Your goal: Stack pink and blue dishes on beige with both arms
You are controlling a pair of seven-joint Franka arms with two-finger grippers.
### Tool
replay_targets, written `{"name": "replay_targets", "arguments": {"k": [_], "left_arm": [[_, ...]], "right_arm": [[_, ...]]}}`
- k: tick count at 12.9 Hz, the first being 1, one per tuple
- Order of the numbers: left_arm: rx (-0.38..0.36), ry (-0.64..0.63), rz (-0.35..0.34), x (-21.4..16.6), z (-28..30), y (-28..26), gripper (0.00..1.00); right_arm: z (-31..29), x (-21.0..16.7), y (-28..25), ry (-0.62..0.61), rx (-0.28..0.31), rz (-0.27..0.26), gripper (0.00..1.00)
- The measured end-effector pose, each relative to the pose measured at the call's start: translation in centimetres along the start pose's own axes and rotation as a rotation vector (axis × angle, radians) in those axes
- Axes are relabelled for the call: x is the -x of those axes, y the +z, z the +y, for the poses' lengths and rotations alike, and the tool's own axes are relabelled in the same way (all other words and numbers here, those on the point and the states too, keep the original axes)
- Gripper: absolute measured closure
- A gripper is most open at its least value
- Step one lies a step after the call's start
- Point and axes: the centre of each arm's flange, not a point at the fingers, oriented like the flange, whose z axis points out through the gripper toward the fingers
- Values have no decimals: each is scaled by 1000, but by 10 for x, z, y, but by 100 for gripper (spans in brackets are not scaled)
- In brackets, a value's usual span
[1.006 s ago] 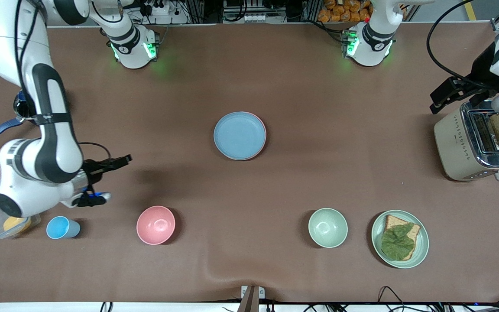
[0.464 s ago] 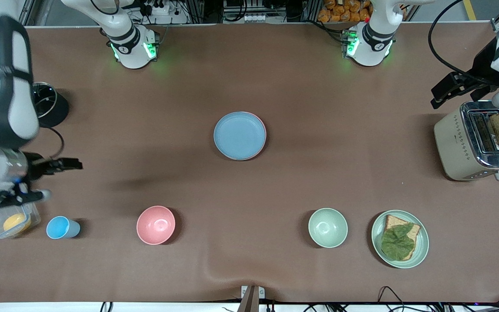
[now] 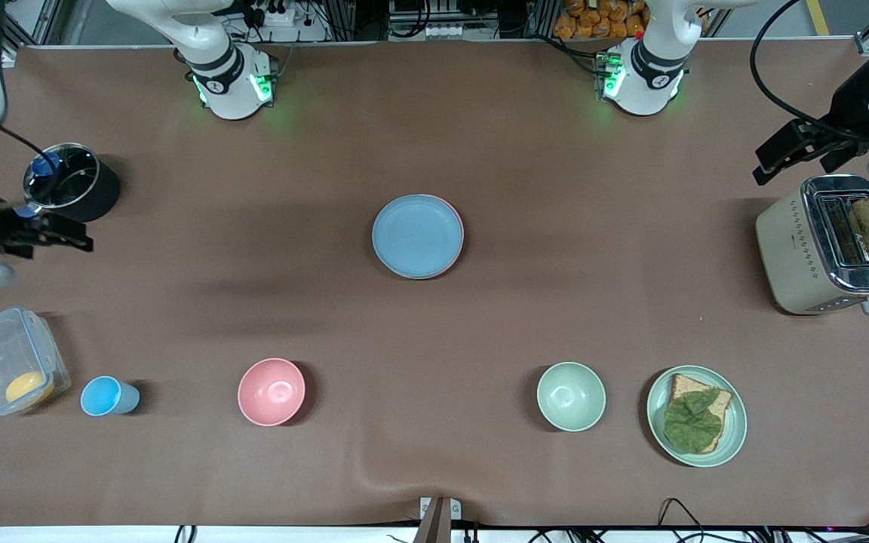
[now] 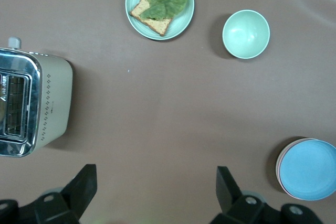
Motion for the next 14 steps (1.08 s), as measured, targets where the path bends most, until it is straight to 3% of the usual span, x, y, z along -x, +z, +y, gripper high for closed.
{"name": "replay_targets", "arguments": {"k": [4,7,11,14], "left_arm": [[24,15,-12,4,10,0,0],[11,66,-49,8,1,1,0],[13,72,-46,4,-10,-1,0],[-66,68,-16,-1,-23,-4,0]], "right_arm": [[-5,18,-32,85,6,56,0],[-11,20,-37,149,5,65,0],[-10,23,-43,229,5,79,0],[-10,24,-44,239,7,76,0]]}}
